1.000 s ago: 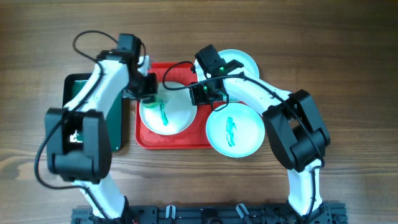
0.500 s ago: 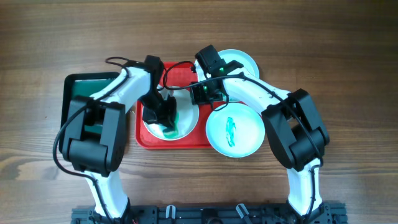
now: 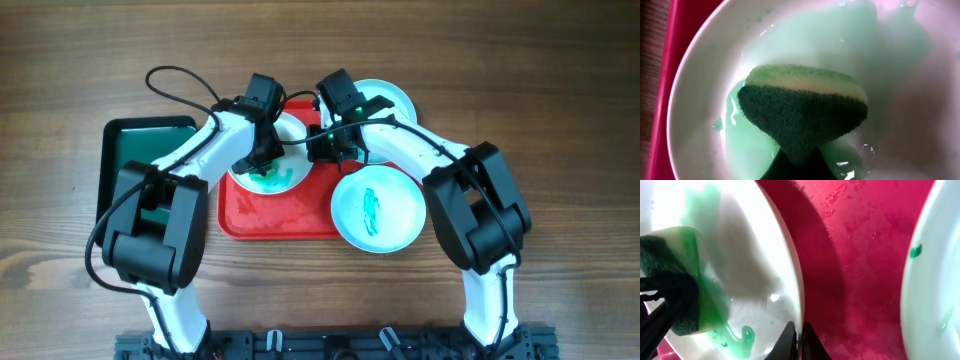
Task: Clean dirty plates on tray and stack at the side
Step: 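Scrub the white plate with the sponge while right gripper holds rim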
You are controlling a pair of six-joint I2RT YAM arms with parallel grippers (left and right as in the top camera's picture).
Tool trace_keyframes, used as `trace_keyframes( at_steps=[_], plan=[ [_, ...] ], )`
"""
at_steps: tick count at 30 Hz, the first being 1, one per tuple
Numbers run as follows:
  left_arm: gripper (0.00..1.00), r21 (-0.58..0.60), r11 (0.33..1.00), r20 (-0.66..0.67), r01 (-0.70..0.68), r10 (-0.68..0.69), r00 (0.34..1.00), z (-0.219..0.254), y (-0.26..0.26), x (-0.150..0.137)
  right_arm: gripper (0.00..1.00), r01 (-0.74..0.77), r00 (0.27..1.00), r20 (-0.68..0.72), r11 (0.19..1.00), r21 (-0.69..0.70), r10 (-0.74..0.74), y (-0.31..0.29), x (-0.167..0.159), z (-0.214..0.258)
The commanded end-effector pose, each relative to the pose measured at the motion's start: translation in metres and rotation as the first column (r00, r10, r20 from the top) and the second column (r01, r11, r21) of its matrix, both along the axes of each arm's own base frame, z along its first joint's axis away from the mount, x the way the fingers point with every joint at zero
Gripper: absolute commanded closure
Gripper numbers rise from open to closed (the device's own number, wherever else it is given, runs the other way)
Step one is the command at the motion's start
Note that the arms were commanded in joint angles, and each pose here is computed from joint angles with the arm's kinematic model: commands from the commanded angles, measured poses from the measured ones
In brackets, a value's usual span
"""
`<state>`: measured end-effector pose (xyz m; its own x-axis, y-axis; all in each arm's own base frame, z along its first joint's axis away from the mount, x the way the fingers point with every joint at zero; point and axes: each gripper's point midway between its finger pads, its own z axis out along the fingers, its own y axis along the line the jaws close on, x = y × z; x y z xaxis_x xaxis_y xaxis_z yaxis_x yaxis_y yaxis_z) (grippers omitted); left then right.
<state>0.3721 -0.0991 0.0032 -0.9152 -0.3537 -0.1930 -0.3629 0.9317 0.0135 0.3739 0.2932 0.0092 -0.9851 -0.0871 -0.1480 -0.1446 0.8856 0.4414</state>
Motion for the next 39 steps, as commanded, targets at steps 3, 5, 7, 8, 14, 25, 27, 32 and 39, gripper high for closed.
trace_keyframes(
  at_steps=[3,5,7,8,14,25,27,32,39],
  plan=[
    [0.96,0.01,0.998,-0.005,-0.059,0.059,0.998,-0.018,0.015,0.003,0.96,-0.026,0.997,-0.069,1.0,-0.007,0.025,0.004,-0.015,-0.018],
    [0.96,-0.153,0.978,0.047,0.145,-0.139,0.989,-0.016,-0.021,0.017,0.96,-0.025,0.997,-0.071,1.0,-0.008,0.025,0.003,-0.015,-0.019],
    [0.96,-0.34,0.837,0.149,0.428,-0.401,0.904,-0.004,-0.069,0.017,0.96,-0.026,0.997,-0.07,1.0,-0.008,0.025,0.003,-0.015,-0.019],
    [0.96,-0.381,0.779,0.183,0.498,-0.465,0.866,0.0,-0.08,0.013,0.96,-0.026,0.997,-0.07,1.0,-0.008,0.025,0.003,-0.015,-0.019],
    [0.96,-0.28,0.903,-0.04,0.326,-0.351,0.936,-0.017,-0.03,-0.013,0.96,-0.026,0.997,-0.07,1.0,-0.008,0.025,0.003,-0.015,-0.019],
    [0.96,0.167,0.984,-0.06,0.067,-0.058,0.996,-0.015,0.058,-0.002,0.96,-0.025,0.998,-0.065,1.0,-0.005,0.025,0.004,-0.014,-0.018],
    [0.96,-0.124,0.966,-0.078,0.225,-0.236,0.969,-0.02,0.005,-0.009,0.96,-0.026,0.998,-0.064,1.0,-0.005,0.026,0.004,-0.014,-0.018],
    [0.96,-0.653,0.631,-0.003,0.419,-0.556,0.831,0.013,-0.08,-0.065,0.96,-0.028,0.998,-0.064,1.0,-0.004,0.028,0.004,-0.014,-0.018],
    [0.96,0.035,0.973,-0.335,0.226,-0.202,0.92,-0.017,0.047,-0.065,0.96,-0.028,0.998,-0.063,1.0,-0.004,0.028,0.004,-0.014,-0.018]
  ],
)
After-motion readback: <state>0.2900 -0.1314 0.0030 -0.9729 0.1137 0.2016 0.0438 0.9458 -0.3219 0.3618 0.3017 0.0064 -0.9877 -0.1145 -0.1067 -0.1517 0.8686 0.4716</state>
